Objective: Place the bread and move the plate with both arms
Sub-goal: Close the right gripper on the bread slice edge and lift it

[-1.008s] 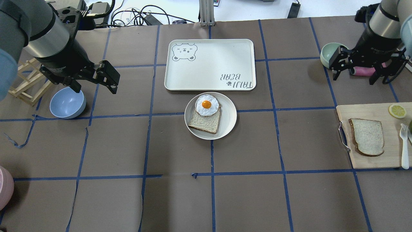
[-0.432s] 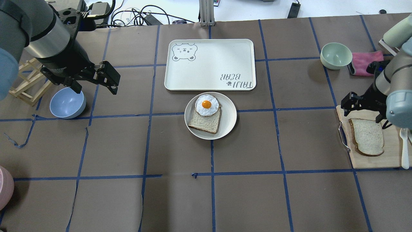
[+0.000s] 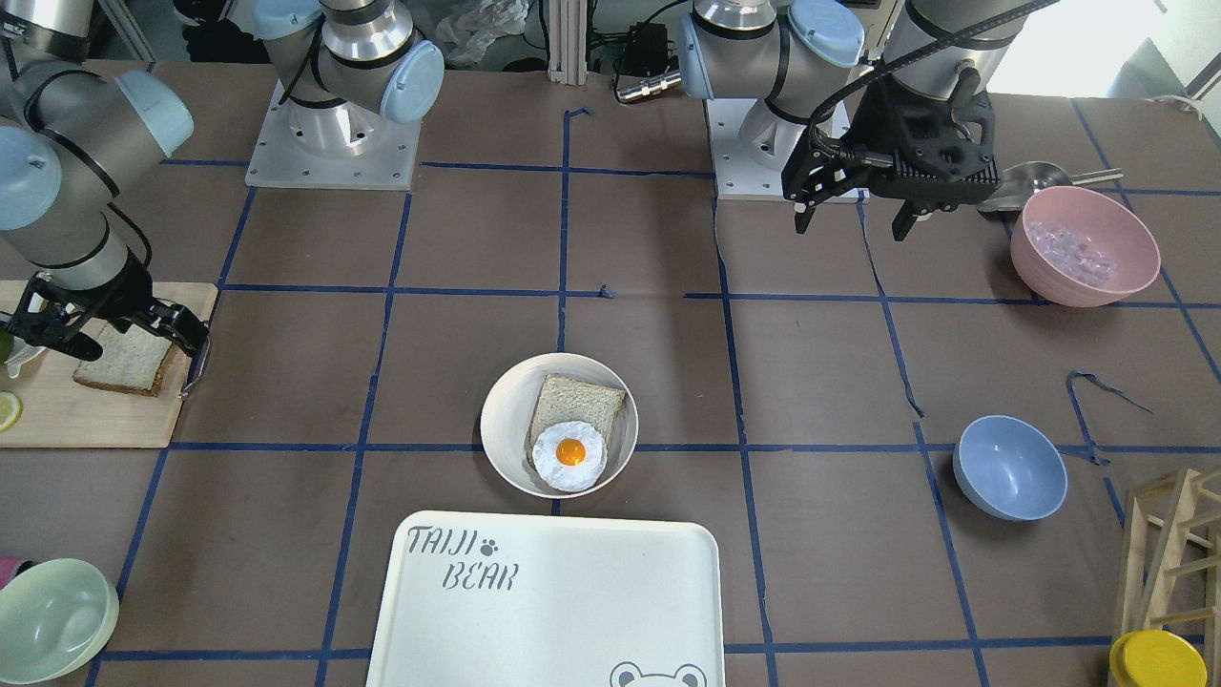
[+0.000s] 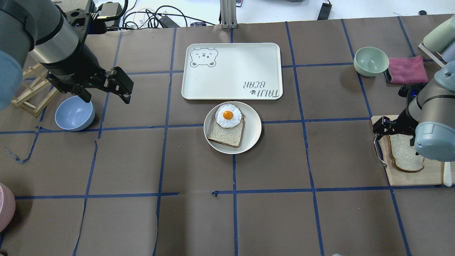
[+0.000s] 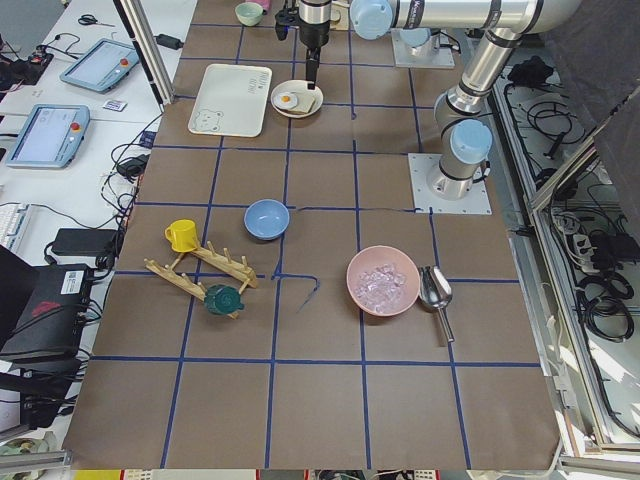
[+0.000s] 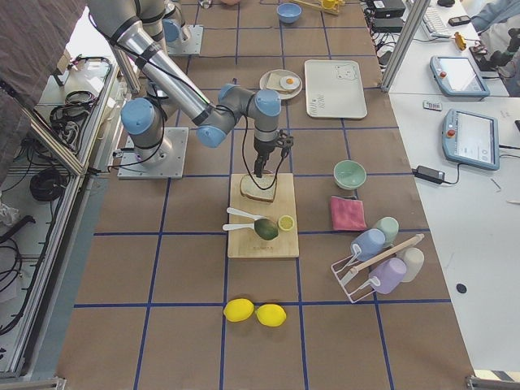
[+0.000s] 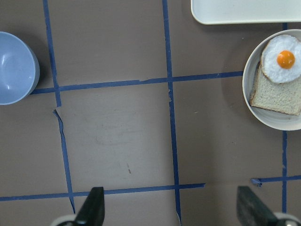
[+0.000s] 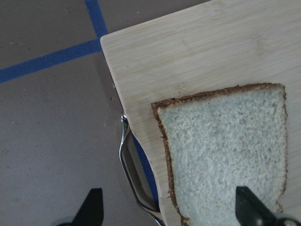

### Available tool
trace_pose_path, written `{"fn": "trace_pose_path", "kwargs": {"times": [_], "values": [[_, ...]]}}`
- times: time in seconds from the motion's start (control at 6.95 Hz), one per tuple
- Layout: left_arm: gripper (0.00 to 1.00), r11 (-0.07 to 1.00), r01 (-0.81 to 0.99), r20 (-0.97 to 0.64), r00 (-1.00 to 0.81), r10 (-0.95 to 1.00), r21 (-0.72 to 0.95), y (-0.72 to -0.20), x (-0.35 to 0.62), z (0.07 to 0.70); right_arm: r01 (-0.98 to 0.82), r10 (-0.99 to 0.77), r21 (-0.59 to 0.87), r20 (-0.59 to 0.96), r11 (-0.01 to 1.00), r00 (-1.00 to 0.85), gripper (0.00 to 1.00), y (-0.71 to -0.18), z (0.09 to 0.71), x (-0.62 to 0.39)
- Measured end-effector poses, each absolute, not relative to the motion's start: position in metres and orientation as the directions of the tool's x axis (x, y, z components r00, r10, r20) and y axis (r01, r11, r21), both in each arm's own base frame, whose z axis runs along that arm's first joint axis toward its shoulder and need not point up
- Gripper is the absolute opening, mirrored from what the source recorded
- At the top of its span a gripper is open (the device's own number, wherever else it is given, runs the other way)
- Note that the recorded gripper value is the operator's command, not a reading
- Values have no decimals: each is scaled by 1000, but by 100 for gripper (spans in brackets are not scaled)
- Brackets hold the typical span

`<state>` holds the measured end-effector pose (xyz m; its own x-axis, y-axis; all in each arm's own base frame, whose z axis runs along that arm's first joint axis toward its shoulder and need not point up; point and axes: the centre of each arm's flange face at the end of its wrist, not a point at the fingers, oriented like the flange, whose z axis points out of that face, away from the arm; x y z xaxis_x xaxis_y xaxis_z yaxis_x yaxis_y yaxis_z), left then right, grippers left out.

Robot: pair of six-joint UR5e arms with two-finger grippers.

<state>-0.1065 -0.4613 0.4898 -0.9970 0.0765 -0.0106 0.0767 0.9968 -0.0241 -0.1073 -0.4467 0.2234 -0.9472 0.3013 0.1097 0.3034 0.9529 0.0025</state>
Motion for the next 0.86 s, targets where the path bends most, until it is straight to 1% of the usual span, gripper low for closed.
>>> {"fn": "trace_pose_path", "kwargs": {"times": [0.14,0.29,0.43,0.58,0.86], "values": [[100,997,77,-11,-997,77,-24,-461,-106,490,306,303,12,108,952,-947,91,-447,218,-111],[100,997,78,-11,-997,78,-25,-461,-106,490,307,303,22,108,951,-947,90,-448,209,-115],[100,997,79,-12,-997,78,-26,-462,-106,490,309,305,17,114,951,-945,84,-452,200,-119],[100,997,79,-13,-997,78,-26,-462,-106,490,311,308,9,120,950,-944,70,-454,195,-121],[100,997,79,-13,-997,79,-25,-462,-106,490,316,313,5,127,949,-941,55,-455,193,-122]]}}
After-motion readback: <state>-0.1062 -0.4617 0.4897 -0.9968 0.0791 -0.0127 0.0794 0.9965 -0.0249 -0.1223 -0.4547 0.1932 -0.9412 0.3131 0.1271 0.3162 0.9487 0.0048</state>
